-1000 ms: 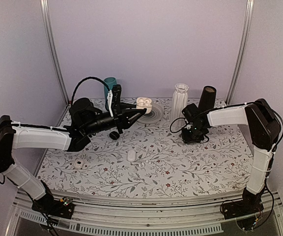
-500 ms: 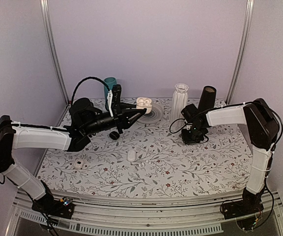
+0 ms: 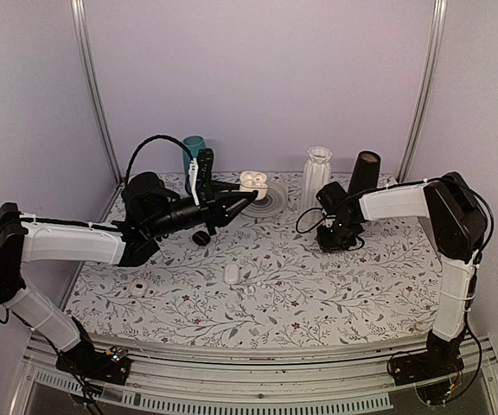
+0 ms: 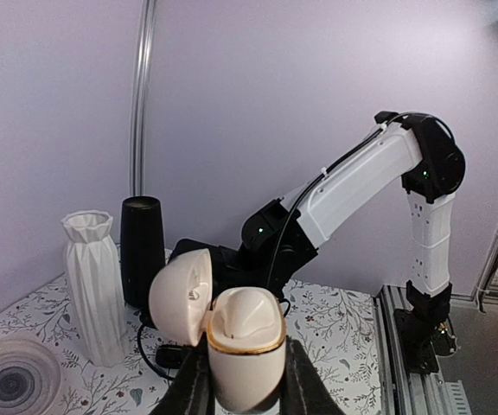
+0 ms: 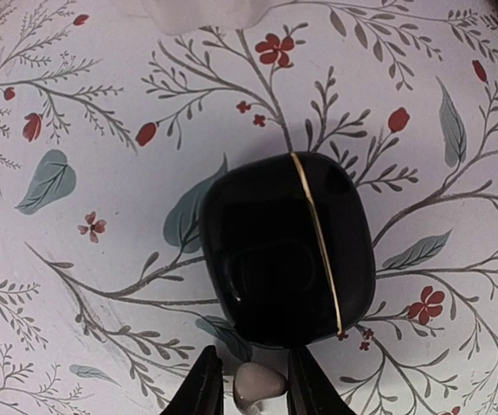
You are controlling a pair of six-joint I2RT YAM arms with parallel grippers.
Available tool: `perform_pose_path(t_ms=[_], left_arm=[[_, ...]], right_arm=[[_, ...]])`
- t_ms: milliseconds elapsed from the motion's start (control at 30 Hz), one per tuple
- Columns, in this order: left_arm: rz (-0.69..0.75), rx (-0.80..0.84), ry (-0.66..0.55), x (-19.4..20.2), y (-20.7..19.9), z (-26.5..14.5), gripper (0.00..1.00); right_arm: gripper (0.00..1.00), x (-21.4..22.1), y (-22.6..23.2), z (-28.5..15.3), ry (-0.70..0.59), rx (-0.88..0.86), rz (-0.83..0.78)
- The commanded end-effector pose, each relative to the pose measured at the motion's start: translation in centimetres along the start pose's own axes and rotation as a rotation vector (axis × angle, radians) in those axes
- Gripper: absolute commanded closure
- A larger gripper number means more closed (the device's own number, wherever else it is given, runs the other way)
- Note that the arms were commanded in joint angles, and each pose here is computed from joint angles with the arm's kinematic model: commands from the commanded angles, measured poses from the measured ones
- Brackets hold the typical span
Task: Insert the wireless bluetooth earbuds into the charging case
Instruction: Pick up the right earbud from the center of the board.
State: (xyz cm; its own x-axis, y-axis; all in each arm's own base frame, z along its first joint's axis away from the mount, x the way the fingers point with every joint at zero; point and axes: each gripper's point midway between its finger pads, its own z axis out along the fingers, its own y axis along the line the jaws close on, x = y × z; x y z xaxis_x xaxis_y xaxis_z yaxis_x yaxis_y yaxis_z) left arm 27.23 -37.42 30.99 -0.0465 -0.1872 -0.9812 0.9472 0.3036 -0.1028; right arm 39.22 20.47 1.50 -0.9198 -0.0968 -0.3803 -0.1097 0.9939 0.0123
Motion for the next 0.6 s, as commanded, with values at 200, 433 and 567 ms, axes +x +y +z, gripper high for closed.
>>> perform_pose_path(t_ms=[200,433,567], left_arm=[[0.007,0.001,-0.018,-0.82,0.29,-0.06,1.00],[0.007,0.000,-0.017,-0.79,0.33,-0.08,1.00],[0.008,-0.003,-0.016,-0.73,0.39,-0.06,1.00]], right_arm=[[0.76,0.25,0.35,0.34,0.015,0.009,-0.027],[0.82,0.66,0.42,0.70,0.032,0.005,-0.034],[0.91,0.78,0.50,0.67,0.035,-0.002,-0.036]])
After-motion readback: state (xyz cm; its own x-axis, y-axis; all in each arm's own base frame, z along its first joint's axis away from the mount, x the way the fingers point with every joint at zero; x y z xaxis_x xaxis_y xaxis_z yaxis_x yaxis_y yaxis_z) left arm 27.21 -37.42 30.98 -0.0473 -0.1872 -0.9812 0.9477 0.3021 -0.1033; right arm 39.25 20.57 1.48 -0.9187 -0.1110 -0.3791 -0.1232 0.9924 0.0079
